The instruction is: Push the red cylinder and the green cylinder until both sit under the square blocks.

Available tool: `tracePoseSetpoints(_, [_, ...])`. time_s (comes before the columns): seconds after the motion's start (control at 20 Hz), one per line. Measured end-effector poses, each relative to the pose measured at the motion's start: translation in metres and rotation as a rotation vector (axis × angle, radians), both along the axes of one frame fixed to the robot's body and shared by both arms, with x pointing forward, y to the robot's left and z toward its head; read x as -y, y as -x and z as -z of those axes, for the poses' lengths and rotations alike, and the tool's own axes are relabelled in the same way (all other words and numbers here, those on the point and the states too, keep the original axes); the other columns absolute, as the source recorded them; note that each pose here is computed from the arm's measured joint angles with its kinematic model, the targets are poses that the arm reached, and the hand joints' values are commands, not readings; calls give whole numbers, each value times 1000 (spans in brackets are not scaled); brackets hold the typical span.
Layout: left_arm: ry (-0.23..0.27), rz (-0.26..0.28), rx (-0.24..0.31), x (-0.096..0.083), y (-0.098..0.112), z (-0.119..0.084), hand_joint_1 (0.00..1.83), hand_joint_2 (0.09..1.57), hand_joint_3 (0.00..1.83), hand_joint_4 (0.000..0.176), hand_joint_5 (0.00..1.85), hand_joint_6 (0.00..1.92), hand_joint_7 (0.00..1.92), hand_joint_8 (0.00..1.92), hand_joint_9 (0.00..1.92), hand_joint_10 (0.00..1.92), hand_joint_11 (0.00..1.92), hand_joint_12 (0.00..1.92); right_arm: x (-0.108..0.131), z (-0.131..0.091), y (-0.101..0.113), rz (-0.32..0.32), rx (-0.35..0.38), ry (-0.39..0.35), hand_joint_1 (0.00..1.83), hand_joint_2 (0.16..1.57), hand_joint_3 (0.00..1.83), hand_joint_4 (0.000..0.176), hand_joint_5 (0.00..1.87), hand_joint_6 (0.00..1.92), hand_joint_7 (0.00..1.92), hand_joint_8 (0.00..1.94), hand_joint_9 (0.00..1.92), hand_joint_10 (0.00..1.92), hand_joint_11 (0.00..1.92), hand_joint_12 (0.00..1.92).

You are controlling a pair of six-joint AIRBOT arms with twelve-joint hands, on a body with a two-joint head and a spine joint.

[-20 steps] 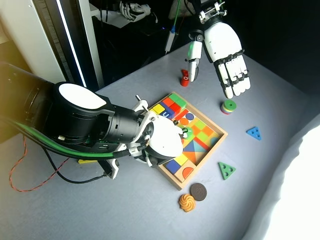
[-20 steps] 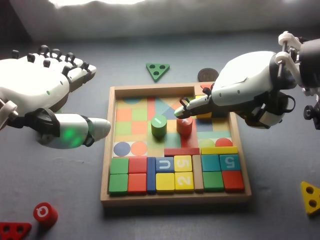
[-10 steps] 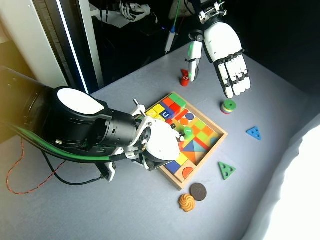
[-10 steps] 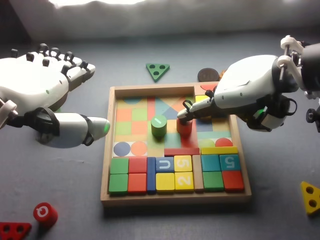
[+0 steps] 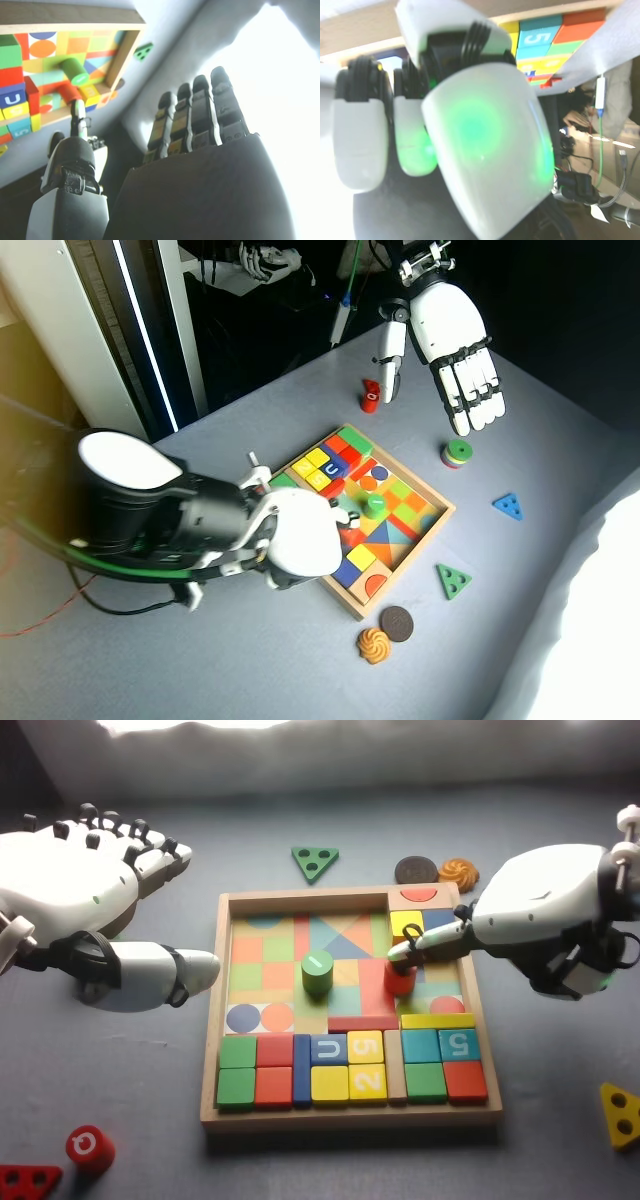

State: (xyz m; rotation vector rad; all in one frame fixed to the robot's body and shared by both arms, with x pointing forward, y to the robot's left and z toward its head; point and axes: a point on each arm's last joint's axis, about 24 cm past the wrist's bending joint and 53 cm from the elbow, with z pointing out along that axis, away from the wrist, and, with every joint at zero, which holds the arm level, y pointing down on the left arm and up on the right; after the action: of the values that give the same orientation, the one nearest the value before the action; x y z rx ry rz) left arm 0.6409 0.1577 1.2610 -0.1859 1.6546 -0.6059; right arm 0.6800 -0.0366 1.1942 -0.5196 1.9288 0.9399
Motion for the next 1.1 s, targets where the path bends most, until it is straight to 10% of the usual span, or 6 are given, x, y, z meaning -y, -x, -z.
tracePoseSetpoints(1.1, [-10,-1,-3,1,2,1,0,1244,0,0,5,2,0,0,0,0,0,111,48,28,34,22,-92,43,1831,878,678,0,327,20,1776,1941,1921,1921,1921,1921])
